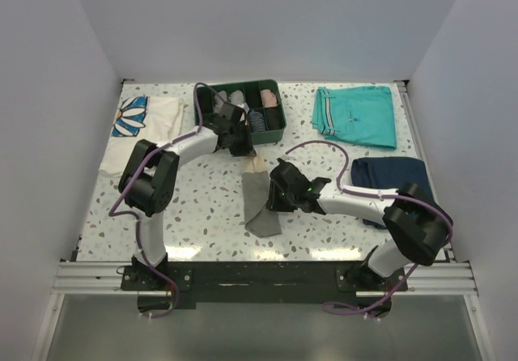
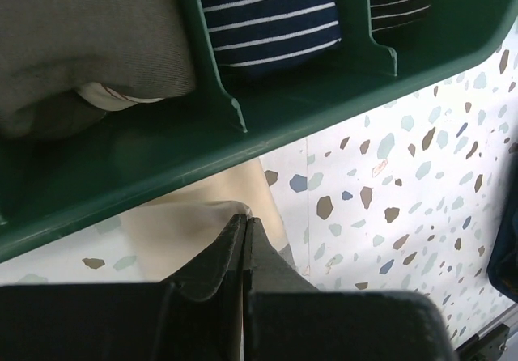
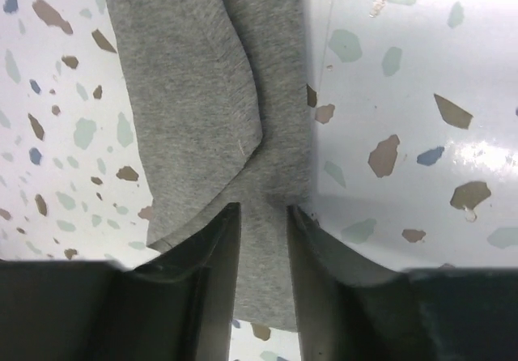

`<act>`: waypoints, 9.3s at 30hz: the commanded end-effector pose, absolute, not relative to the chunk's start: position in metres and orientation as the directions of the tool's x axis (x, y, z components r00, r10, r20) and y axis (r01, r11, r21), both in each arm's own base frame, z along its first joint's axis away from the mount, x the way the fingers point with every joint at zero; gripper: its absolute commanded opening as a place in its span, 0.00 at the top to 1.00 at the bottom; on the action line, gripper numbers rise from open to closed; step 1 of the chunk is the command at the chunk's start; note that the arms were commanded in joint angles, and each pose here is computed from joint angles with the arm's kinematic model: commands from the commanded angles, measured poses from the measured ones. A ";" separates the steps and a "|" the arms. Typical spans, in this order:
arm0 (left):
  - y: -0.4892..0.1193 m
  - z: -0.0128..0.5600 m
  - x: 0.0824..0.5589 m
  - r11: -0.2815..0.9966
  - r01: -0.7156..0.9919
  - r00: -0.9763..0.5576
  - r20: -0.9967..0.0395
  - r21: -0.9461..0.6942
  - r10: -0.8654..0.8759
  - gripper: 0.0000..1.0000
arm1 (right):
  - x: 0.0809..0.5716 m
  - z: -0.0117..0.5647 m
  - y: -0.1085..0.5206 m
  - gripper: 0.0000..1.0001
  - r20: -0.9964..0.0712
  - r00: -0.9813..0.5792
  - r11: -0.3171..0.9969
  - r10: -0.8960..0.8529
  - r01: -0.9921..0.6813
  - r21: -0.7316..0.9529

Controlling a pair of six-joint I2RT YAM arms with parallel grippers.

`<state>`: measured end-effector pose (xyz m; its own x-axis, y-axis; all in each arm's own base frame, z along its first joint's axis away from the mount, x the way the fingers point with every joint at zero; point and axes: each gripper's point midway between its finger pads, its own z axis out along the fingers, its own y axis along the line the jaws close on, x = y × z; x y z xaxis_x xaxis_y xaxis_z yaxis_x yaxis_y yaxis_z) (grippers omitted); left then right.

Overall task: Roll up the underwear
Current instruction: Fold the underwear at the center of the board.

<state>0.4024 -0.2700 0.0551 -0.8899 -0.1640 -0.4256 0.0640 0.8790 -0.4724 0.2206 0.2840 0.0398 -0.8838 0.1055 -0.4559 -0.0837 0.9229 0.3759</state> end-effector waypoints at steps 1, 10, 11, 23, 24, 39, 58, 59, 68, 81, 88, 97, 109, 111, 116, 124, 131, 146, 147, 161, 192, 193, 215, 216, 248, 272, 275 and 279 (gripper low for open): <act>-0.280 0.071 0.413 0.862 0.116 -0.869 -0.471 -0.493 -0.152 1.00 | 0.245 0.064 0.270 0.45 -0.555 -0.815 0.927 0.164 -0.065 0.370; -0.278 0.071 0.412 0.866 0.116 -0.867 -0.475 -0.486 -0.150 1.00 | 0.273 0.071 0.302 0.49 -0.491 -0.867 0.826 0.085 -0.215 0.522; -0.278 0.071 0.412 0.866 0.118 -0.866 -0.477 -0.486 -0.149 1.00 | 0.272 0.070 0.306 0.51 -0.485 -0.871 0.816 0.076 -0.226 0.533; -0.277 0.071 0.414 0.870 0.119 -0.865 -0.480 -0.479 -0.146 1.00 | 0.271 0.061 0.319 0.56 -0.457 -0.888 0.785 0.060 -0.241 0.571; -0.277 0.072 0.414 0.869 0.120 -0.864 -0.481 -0.480 -0.146 1.00 | 0.271 0.060 0.319 0.56 -0.452 -0.890 0.786 0.058 -0.238 0.570; -0.276 0.073 0.413 0.872 0.119 -0.864 -0.483 -0.476 -0.146 1.00 | 0.276 0.049 0.309 0.56 -0.445 -0.891 0.805 0.095 -0.194 0.561; -0.277 0.075 0.413 0.868 0.119 -0.862 -0.484 -0.481 -0.150 1.00 | 0.270 0.032 0.317 0.58 -0.367 -0.925 0.777 0.099 -0.158 0.609; -0.277 0.075 0.414 0.869 0.119 -0.861 -0.485 -0.481 -0.151 1.00 | 0.270 0.031 0.316 0.59 -0.365 -0.925 0.777 0.103 -0.154 0.610; -0.276 0.076 0.413 0.869 0.119 -0.862 -0.485 -0.480 -0.149 1.00 | 0.271 0.031 0.304 0.62 -0.384 -0.914 0.801 0.131 -0.131 0.584; -0.277 0.077 0.413 0.868 0.120 -0.861 -0.486 -0.482 -0.151 1.00 | 0.268 0.033 0.311 0.93 -0.356 -0.926 0.774 0.125 -0.134 0.619; -0.277 0.077 0.413 0.866 0.122 -0.861 -0.486 -0.485 -0.151 1.00 | 0.269 0.041 0.315 1.00 -0.369 -0.921 0.757 0.121 -0.155 0.635; -0.277 0.075 0.412 0.867 0.119 -0.863 -0.482 -0.484 -0.151 1.00 | 0.272 0.045 0.306 0.68 -0.393 -0.912 0.793 0.118 -0.152 0.590; -0.278 0.077 0.413 0.864 0.121 -0.862 -0.484 -0.488 -0.153 1.00 | 0.266 0.043 0.307 0.58 -0.367 -0.923 0.781 0.117 -0.143 0.608; -0.277 0.076 0.413 0.866 0.120 -0.861 -0.484 -0.486 -0.153 1.00 | 0.264 0.044 0.309 0.65 -0.363 -0.925 0.771 0.113 -0.148 0.619; -0.278 0.074 0.413 0.866 0.117 -0.863 -0.481 -0.487 -0.154 1.00 | 0.260 0.046 0.312 0.68 -0.348 -0.932 0.754 0.104 -0.155 0.639; -0.277 0.074 0.413 0.865 0.115 -0.864 -0.478 -0.488 -0.155 1.00 | 0.258 0.035 0.303 0.64 -0.337 -0.935 0.791 0.108 -0.124 0.599; -0.277 0.074 0.414 0.865 0.116 -0.863 -0.480 -0.489 -0.156 1.00 | 0.257 0.028 0.304 0.61 -0.322 -0.942 0.794 0.090 -0.128 0.594; -0.279 0.075 0.414 0.862 0.121 -0.863 -0.481 -0.493 -0.154 1.00 | 0.253 0.029 0.315 1.00 -0.292 -0.953 0.752 0.082 -0.133 0.645; -0.278 0.074 0.414 0.862 0.120 -0.864 -0.480 -0.492 -0.154 1.00 | 0.254 0.032 0.317 1.00 -0.301 -0.950 0.746 0.087 -0.138 0.652; -0.278 0.083 0.415 0.861 0.132 -0.855 -0.495 -0.491 -0.151 1.00 | 0.261 0.070 0.326 1.00 -0.357 -0.925 0.679 0.130 -0.179 0.712; -0.278 0.078 0.414 0.863 0.126 -0.862 -0.485 -0.489 -0.149 1.00 | 0.259 0.026 0.318 0.68 -0.307 -0.948 0.756 0.083 -0.141 0.639; -0.278 0.078 0.414 0.862 0.129 -0.862 -0.486 -0.490 -0.147 1.00 | 0.259 0.026 0.320 0.68 -0.301 -0.950 0.750 0.079 -0.143 0.646; -0.278 0.083 0.415 0.860 0.134 -0.857 -0.493 -0.492 -0.148 1.00 | 0.260 0.056 0.341 1.00 -0.303 -0.947 0.637 0.104 -0.171 0.752; -0.278 0.084 0.415 0.860 0.136 -0.856 -0.495 -0.492 -0.149 1.00 | 0.261 0.058 0.342 1.00 -0.306 -0.946 0.634 0.105 -0.173 0.753; -0.303 0.102 0.417 0.822 0.219 -0.853 -0.512 -0.526 -0.100 1.00 | 0.252 0.064 0.300 1.00 -0.351 -0.917 0.743 0.190 -0.100 0.662; -0.319 0.072 0.423 0.823 0.245 -0.878 -0.477 -0.513 -0.036 0.97 | 0.249 0.027 0.299 0.91 -0.290 -0.935 0.758 0.205 -0.035 0.651; -0.319 0.075 0.423 0.821 0.253 -0.874 -0.485 -0.511 -0.032 0.87 | 0.249 0.028 0.297 0.76 -0.297 -0.932 0.765 0.205 -0.037 0.643; -0.317 0.090 0.424 0.820 0.276 -0.856 -0.516 -0.502 -0.027 0.71 | 0.253 0.041 0.292 0.66 -0.348 -0.916 0.776 0.200 -0.069 0.627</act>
<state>0.4122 -0.3095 0.0556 -0.8989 -0.0394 -0.4364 0.2035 0.8446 -0.4953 0.2465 0.2984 0.0306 -0.9383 0.1908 -0.2883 -0.0440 0.7612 0.6470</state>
